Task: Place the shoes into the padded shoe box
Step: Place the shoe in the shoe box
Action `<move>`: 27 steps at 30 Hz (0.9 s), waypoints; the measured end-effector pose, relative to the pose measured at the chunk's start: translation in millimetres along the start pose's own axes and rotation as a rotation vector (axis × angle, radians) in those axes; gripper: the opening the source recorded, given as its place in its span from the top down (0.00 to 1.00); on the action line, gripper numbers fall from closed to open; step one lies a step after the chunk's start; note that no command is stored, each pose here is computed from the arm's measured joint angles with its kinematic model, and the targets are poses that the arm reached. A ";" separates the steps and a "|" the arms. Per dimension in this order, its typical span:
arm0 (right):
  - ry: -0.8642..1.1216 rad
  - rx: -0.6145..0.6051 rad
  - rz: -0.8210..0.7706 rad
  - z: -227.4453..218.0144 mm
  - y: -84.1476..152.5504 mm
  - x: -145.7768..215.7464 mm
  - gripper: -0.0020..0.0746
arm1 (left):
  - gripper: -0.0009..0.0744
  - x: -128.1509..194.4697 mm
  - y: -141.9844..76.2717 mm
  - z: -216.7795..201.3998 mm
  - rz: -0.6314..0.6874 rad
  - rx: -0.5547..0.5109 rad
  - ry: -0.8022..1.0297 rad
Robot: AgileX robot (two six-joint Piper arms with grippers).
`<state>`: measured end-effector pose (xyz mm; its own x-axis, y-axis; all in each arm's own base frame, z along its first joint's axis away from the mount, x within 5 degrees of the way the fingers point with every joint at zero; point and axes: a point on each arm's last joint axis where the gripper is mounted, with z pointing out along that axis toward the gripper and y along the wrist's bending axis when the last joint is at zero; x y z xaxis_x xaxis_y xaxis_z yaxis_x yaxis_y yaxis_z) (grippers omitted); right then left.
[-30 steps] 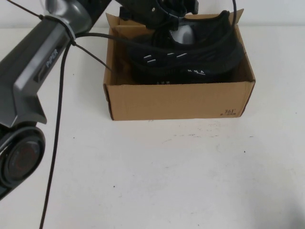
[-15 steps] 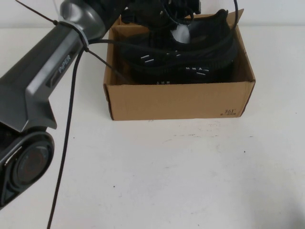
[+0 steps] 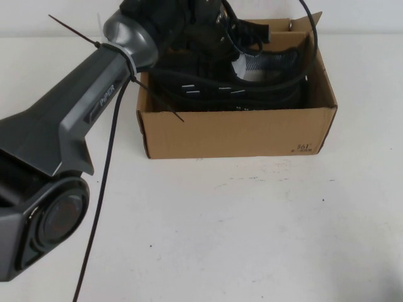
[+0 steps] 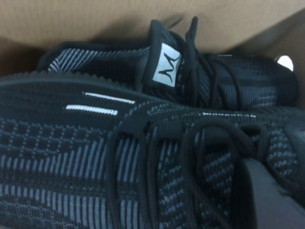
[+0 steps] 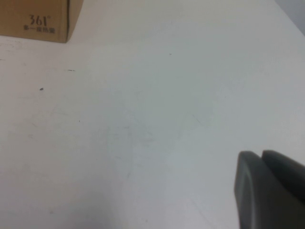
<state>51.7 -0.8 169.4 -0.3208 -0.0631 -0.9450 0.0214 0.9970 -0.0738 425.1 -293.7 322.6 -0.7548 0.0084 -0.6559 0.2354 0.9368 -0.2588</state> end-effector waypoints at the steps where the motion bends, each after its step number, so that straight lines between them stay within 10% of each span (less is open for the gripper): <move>1: 0.000 0.000 0.000 0.0 0.0 0.0 0.98 | 0.97 0.5 0.1 1.1 0.000 -0.001 0.002; 27: 0.000 0.000 0.000 0.0 0.0 0.0 0.98 | 0.97 13.8 -21.8 -1.0 0.068 0.018 0.036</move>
<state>51.7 -0.8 169.4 -0.3208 -0.0631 -0.9450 0.0214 0.9970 -0.0738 408.9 -313.7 319.9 -0.7581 0.0852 -0.6465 0.2980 0.9272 -0.2272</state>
